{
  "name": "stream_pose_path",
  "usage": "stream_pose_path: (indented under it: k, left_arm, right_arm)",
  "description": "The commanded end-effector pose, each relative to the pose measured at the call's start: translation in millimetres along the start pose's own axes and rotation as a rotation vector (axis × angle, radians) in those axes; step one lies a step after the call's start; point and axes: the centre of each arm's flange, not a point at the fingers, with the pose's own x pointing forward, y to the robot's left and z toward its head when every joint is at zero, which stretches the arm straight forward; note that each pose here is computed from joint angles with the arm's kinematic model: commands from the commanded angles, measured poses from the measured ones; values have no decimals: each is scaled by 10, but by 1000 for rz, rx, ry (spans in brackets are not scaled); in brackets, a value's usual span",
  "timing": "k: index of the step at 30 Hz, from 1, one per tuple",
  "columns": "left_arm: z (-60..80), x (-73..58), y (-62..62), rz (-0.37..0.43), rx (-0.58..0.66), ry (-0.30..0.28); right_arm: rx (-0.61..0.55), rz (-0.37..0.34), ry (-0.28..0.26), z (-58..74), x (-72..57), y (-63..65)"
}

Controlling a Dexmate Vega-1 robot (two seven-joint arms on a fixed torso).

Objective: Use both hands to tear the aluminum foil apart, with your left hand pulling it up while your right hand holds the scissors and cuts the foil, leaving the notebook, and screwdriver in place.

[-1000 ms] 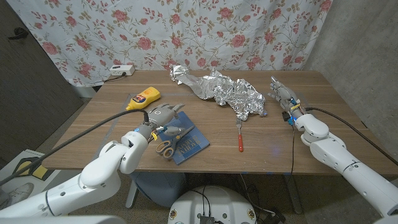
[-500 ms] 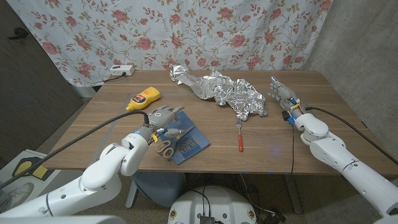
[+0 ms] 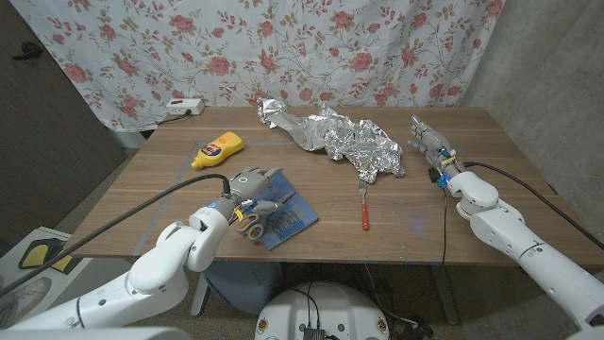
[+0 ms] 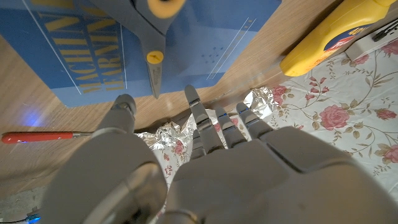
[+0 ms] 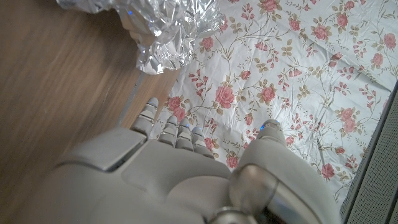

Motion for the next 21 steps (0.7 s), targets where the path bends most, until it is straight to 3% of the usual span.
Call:
stream_pose_path:
  k: [1, 21]
  left_arm:
    - [39, 15, -27, -5, 5, -1]
    - [15, -107, 1, 6, 8, 25]
  right_arm:
    - [-2, -10, -2, -12, 24, -30]
    - [4, -13, 2, -27, 28, -39]
